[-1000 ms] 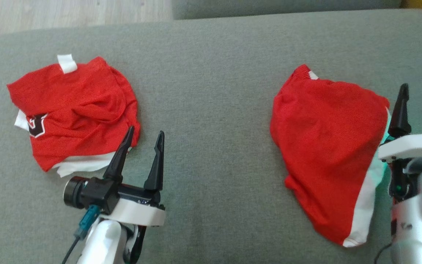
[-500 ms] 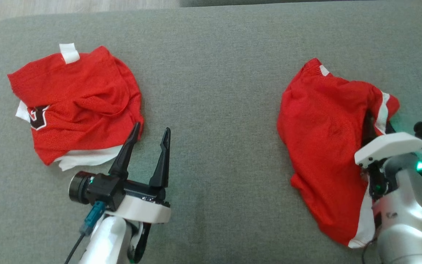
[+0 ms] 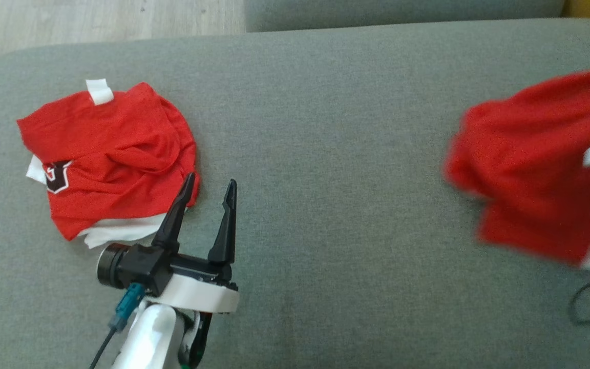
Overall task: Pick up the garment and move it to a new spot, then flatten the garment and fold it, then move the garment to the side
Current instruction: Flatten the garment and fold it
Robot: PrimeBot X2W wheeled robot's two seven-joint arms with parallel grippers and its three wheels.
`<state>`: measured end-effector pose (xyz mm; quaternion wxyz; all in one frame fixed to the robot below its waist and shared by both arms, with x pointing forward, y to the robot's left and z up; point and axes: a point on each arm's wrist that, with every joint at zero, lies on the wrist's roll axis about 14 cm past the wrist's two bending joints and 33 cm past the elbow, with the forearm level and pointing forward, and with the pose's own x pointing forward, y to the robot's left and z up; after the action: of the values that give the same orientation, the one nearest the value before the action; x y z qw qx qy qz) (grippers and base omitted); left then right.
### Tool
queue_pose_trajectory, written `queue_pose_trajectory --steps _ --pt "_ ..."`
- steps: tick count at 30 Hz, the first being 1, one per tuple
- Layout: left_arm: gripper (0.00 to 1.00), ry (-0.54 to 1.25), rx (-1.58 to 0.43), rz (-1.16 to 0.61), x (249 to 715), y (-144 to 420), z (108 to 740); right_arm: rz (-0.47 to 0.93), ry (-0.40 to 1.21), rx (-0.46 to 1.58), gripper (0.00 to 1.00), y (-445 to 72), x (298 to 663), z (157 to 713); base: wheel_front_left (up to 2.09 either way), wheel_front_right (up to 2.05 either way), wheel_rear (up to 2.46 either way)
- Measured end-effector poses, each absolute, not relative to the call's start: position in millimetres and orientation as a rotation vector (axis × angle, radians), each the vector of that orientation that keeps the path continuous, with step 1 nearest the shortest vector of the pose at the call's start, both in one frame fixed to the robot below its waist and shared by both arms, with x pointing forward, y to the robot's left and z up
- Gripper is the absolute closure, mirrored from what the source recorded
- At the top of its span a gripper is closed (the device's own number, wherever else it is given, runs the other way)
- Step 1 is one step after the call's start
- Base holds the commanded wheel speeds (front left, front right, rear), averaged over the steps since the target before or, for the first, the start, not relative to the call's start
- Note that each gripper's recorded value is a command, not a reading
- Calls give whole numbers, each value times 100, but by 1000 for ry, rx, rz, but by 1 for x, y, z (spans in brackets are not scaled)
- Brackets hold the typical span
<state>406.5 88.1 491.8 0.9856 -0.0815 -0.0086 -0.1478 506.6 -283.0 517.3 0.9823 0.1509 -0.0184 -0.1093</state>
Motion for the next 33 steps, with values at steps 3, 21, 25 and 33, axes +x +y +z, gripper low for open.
queue_pose_trajectory --steps 3,21,25,33 --pt "0 -35 -171 -284 405 91 499 -209 -164 234 100 -297 514 567 0 0 0" --pt "0 -23 -190 -236 396 103 496 474 155 -84 100 -68 498 486 0 0 0" --pt "0 -17 -188 -213 394 111 494 685 291 -126 0 2 449 430 0 0 0" --pt "0 -34 -186 -210 393 112 500 814 338 -108 0 39 405 408 0 0 0"
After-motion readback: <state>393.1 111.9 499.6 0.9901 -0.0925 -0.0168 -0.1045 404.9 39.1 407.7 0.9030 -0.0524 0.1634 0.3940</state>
